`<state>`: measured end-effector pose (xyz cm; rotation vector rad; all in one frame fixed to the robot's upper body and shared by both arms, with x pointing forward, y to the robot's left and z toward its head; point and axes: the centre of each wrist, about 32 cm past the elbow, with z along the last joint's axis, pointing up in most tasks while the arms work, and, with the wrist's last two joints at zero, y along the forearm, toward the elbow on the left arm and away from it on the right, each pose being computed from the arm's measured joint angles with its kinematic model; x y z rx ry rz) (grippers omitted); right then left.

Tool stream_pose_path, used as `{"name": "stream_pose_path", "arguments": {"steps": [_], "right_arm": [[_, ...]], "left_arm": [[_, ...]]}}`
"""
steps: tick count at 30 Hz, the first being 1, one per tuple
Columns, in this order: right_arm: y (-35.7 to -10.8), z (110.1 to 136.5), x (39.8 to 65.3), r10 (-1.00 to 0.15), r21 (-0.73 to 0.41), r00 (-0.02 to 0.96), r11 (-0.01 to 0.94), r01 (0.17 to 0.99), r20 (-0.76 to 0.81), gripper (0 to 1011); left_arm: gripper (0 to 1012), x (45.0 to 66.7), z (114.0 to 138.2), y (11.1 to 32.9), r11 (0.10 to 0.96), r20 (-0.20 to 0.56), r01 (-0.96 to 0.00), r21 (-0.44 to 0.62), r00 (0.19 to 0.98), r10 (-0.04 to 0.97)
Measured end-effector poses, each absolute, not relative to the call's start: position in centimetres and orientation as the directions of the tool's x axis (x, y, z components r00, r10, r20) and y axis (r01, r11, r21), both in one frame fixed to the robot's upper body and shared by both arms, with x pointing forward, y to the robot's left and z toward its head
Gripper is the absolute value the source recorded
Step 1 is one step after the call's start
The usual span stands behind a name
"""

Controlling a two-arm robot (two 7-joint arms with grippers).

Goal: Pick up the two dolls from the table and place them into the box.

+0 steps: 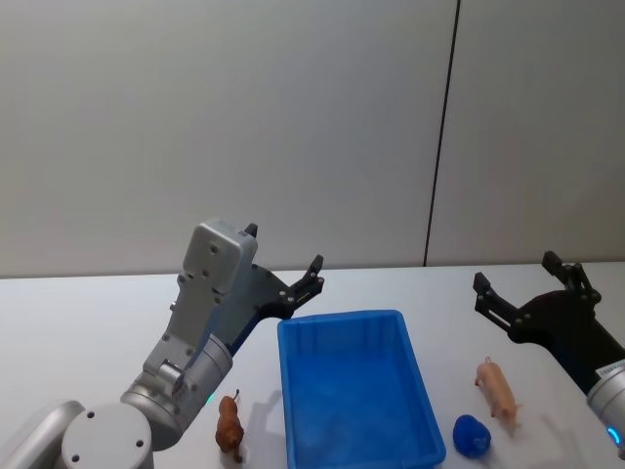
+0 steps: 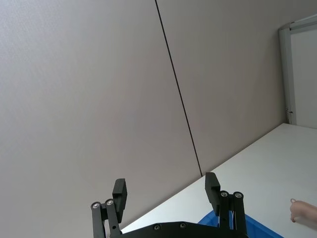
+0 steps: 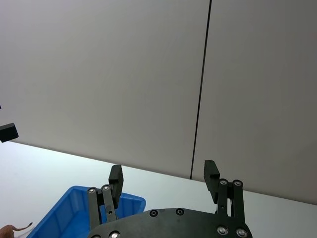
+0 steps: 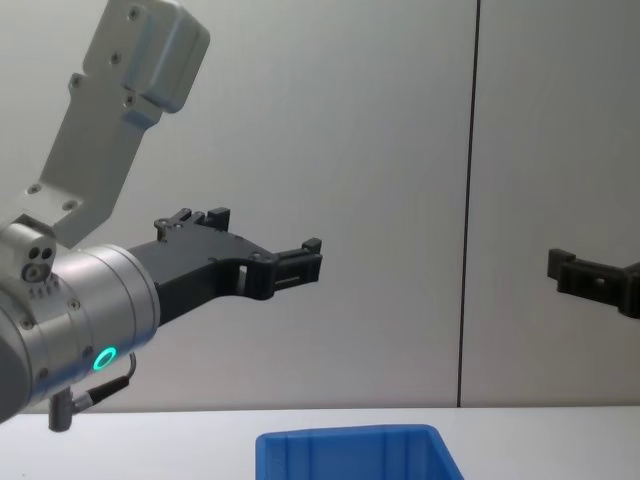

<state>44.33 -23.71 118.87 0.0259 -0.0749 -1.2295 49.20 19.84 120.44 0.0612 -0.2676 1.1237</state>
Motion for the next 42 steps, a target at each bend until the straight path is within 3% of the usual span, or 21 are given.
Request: {"name": "stream_pose_path", "arguments": {"steps": [42], "right_arm": [[-23.71,118.87,44.33,-0.942,0.06,0.333,0.335,0.94,0.043,1001]], "left_arm": [[1001,49.2,120.44,19.84,0.434,0.243,-0.897,-0.086,0.404,0.882]]}}
